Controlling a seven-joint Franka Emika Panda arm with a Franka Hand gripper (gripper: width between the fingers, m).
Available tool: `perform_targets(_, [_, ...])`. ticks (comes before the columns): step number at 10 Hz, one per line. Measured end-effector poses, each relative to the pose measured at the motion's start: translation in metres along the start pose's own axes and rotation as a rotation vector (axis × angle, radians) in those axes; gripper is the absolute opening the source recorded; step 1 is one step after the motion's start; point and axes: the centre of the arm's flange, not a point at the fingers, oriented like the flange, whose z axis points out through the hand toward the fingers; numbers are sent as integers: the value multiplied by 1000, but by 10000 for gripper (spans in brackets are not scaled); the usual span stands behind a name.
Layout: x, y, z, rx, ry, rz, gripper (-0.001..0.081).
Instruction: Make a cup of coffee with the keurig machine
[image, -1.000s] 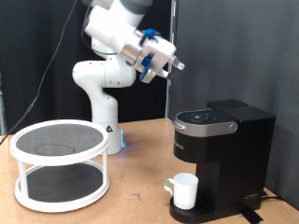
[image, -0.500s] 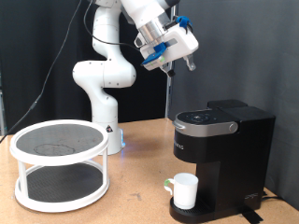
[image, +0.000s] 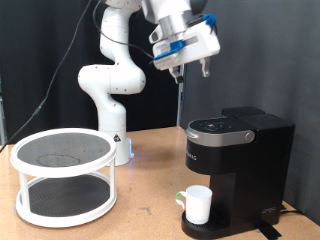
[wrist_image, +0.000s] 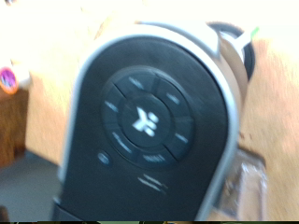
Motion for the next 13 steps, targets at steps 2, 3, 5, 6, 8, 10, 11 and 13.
perform_targets(2, [-20,-11,-12,55,27,20,734])
perform_targets(3, [-28,-17,-15,53,24,15,734])
perform_targets(5, [-36,-28,-7,-22,37,1,734])
perform_targets(6, [-37,-34,0,-51,46,-4,734])
perform_targets(8, [-35,-42,16,-86,50,-4,734])
perform_targets(10, [-32,-45,33,-120,55,-14,734])
perform_targets(11, [-31,-45,43,-129,56,-19,734])
perform_targets(13, [-31,-42,64,-153,50,-44,734])
